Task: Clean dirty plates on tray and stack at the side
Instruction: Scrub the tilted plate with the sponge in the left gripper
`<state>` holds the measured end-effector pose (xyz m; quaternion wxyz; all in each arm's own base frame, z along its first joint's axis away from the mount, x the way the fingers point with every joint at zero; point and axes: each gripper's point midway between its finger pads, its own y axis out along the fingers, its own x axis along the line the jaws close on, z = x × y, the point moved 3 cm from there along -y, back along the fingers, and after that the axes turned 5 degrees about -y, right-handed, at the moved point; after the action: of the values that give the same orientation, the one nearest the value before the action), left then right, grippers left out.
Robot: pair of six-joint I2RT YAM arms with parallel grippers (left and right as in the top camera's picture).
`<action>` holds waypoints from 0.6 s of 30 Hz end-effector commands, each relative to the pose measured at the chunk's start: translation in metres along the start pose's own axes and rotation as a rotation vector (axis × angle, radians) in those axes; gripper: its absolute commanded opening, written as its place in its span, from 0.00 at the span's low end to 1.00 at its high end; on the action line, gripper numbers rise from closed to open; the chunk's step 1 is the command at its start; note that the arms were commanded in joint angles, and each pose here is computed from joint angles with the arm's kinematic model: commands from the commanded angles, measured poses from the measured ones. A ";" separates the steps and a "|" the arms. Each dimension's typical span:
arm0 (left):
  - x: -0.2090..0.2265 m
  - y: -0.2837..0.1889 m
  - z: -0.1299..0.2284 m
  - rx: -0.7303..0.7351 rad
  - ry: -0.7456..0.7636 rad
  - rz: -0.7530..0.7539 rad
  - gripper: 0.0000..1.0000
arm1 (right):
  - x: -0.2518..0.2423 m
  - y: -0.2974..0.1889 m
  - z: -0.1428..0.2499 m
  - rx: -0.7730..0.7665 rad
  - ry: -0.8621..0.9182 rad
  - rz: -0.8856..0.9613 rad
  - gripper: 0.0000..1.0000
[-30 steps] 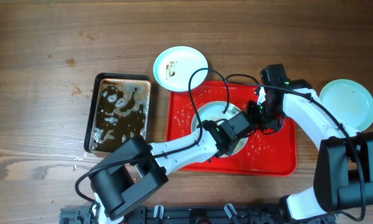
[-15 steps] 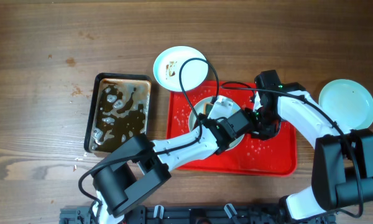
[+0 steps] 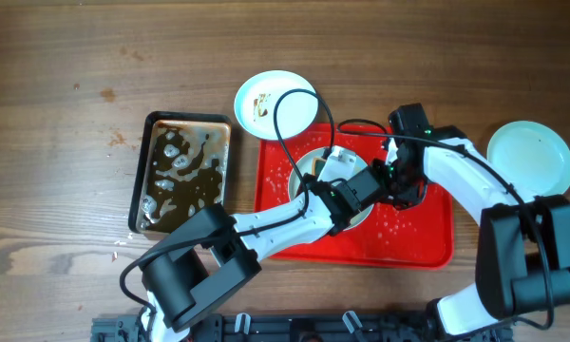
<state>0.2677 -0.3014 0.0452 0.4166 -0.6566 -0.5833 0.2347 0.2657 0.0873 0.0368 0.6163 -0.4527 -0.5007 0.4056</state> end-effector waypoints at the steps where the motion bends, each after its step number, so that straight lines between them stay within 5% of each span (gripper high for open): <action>1: -0.006 -0.003 -0.001 0.014 -0.021 0.034 0.04 | -0.004 0.011 0.002 0.027 0.025 0.015 0.37; 4: -0.006 -0.003 -0.001 0.014 -0.021 0.034 0.04 | -0.004 0.016 0.001 0.035 0.028 0.014 0.31; 6: -0.006 -0.003 -0.001 0.012 -0.022 0.034 0.04 | -0.004 0.018 0.000 0.033 0.027 0.010 0.10; 8: -0.006 -0.003 -0.002 0.012 -0.022 0.035 0.04 | -0.004 0.018 -0.001 0.030 0.033 0.009 0.09; 12: -0.007 -0.003 -0.001 0.012 -0.022 0.035 0.04 | -0.003 0.019 -0.003 0.020 0.038 0.005 0.26; 16: -0.007 -0.003 -0.001 0.012 -0.022 0.036 0.04 | -0.004 0.024 -0.005 0.023 0.040 0.006 0.05; 18: -0.007 -0.003 -0.001 0.012 -0.022 0.035 0.04 | -0.007 0.034 -0.001 0.029 0.042 0.003 0.04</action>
<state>0.2671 -0.3025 0.0449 0.4168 -0.6580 -0.5801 0.2384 0.2755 0.0926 0.0272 0.6253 -0.4517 -0.5052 0.3869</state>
